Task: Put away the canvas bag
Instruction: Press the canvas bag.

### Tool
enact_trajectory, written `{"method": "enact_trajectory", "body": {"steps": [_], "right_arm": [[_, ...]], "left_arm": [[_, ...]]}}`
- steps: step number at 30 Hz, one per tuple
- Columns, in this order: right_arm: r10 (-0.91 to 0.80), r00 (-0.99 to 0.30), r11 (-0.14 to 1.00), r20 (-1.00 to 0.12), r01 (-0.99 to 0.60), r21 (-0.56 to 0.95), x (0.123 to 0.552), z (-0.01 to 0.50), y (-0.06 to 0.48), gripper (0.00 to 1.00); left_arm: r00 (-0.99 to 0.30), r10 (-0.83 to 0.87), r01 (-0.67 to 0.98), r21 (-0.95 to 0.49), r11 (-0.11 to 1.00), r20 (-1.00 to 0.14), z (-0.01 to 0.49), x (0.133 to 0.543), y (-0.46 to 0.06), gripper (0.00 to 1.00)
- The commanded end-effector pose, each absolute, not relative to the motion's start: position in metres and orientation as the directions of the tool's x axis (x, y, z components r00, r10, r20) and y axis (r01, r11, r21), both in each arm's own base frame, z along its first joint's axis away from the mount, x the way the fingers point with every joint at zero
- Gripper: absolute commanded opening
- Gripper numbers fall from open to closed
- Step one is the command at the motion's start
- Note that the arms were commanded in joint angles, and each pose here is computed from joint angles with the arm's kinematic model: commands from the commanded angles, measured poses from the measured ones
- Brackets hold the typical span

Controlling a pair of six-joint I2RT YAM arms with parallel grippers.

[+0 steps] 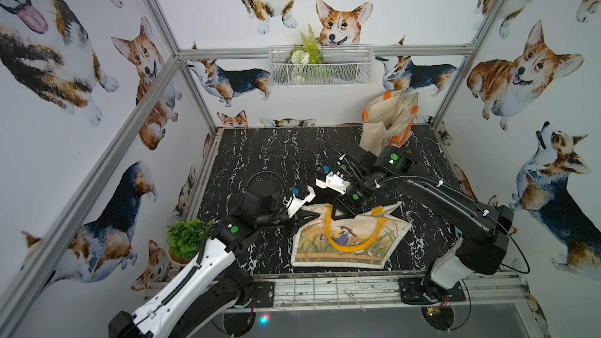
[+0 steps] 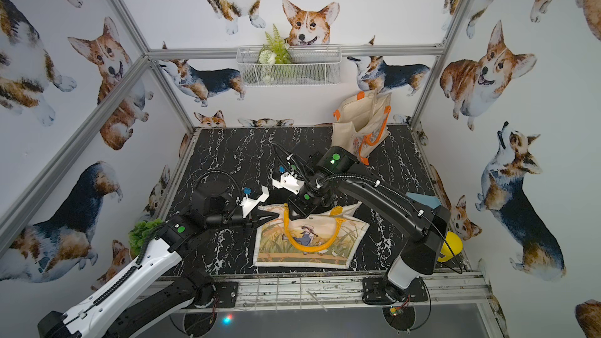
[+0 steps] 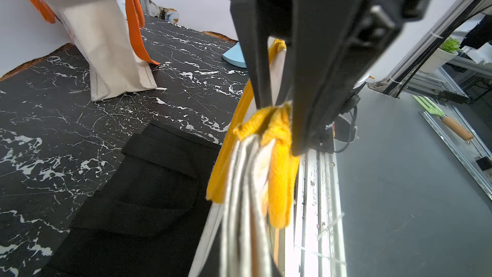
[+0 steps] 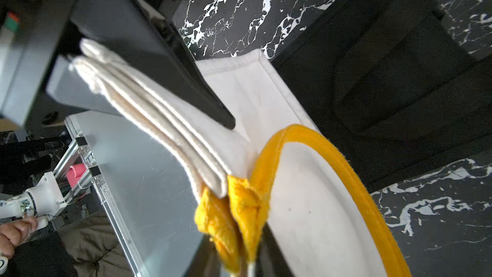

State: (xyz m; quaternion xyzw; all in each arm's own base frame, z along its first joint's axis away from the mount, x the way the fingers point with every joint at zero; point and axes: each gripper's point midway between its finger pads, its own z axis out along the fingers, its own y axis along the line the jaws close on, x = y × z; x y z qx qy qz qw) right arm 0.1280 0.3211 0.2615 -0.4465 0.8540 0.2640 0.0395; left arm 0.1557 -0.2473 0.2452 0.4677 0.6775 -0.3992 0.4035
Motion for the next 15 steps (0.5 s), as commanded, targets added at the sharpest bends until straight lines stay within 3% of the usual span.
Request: {"method": "enact_trajectory", "body": {"steps": [1, 5, 11, 13, 15], "right_arm": [[-0.755, -0.560, 0.398, -0.341, -0.805, 0.440, 0.119, 0.269, 0.329, 0.40], [-0.772, -0.521, 0.361, -0.365, -0.831, 0.422, 0.116, 0.273, 0.338, 0.46], [-0.788, -0.500, 0.361, -0.360, -0.848, 0.387, 0.121, 0.272, 0.345, 0.44], [-0.793, -0.502, 0.366, -0.344, -0.846, 0.388, 0.120, 0.269, 0.345, 0.31], [-0.798, -0.502, 0.367, -0.332, -0.843, 0.393, 0.119, 0.268, 0.344, 0.02]], "left_arm": [[-0.180, 0.269, 0.980, -0.149, 0.130, -0.946, 0.261, 0.142, -0.255, 0.00], [-0.178, 0.229, 0.984, -0.179, 0.017, -0.957, 0.274, 0.128, -0.262, 0.00], [-0.163, 0.208, 0.983, -0.176, -0.047, -0.965, 0.291, 0.121, -0.268, 0.00], [-0.161, 0.204, 0.983, -0.175, -0.049, -0.966, 0.294, 0.121, -0.269, 0.00], [-0.165, 0.203, 0.984, -0.175, -0.033, -0.965, 0.295, 0.124, -0.269, 0.00]]}}
